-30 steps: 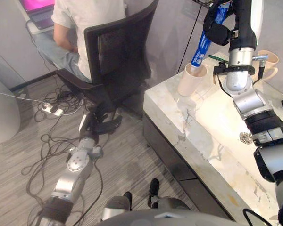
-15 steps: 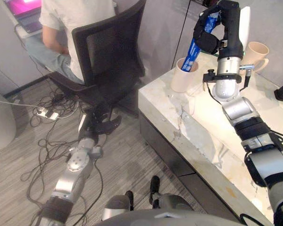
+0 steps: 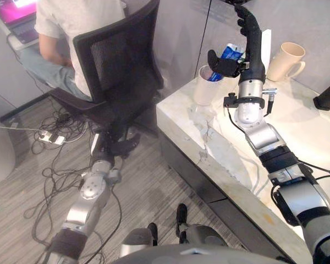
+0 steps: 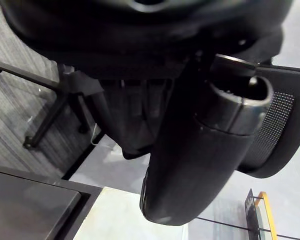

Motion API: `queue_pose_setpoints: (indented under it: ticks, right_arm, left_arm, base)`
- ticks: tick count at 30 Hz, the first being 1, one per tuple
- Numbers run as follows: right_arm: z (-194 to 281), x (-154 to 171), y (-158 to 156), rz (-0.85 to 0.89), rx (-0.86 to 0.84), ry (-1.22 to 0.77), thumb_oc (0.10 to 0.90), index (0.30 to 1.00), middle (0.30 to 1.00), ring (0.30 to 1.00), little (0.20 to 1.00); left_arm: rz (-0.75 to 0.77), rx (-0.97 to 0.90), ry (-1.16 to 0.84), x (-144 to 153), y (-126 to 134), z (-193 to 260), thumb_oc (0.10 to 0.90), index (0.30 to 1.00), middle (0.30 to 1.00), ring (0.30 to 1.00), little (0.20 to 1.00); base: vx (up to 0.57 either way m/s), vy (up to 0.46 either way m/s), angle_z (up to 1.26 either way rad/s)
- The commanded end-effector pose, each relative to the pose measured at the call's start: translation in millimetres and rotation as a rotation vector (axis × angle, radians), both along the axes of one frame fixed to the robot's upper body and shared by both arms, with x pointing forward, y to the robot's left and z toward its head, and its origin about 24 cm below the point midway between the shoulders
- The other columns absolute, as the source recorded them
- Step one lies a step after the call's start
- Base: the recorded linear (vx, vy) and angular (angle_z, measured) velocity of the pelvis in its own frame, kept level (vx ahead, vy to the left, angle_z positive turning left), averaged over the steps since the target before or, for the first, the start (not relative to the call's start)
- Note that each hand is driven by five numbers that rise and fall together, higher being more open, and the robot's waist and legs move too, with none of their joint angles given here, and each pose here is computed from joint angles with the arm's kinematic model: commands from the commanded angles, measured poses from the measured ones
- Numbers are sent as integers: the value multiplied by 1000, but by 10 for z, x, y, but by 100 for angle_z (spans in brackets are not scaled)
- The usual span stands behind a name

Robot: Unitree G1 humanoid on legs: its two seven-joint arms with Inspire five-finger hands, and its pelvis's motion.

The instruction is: Organize the bathroom.

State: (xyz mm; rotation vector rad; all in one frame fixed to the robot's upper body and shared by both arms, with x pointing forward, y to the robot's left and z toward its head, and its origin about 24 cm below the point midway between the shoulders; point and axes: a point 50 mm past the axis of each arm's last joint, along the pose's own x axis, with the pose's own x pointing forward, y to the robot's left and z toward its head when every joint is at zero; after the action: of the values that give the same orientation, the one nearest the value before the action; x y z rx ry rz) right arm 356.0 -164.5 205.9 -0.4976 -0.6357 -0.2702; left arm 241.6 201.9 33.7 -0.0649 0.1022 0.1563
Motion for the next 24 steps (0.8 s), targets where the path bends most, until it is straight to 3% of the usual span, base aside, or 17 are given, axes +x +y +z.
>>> queue_pose_setpoints:
  ticks: [1, 17, 24]
  right_arm:
    - [454, -86, 12, 37, 58, -189, 800, 900, 900, 900, 900]
    - [464, -136, -113, 43, 77, -157, 800, 900, 900, 900, 900]
    - [367, -340, -93, 189, 300, -107, 800, 900, 900, 900, 900]
  left_arm:
    - [-41, 43, -240, 51, -66, 403, 800, 900, 900, 900, 900]
    - [-43, 19, -288, 109, -142, 493, 800, 900, 900, 900, 900]
    - [31, 25, -333, 158, -129, 598, 800, 900, 900, 900, 900]
  base:
    - [-75, 46, -2]
    - [-107, 73, -6]
    - [-157, 92, -28]
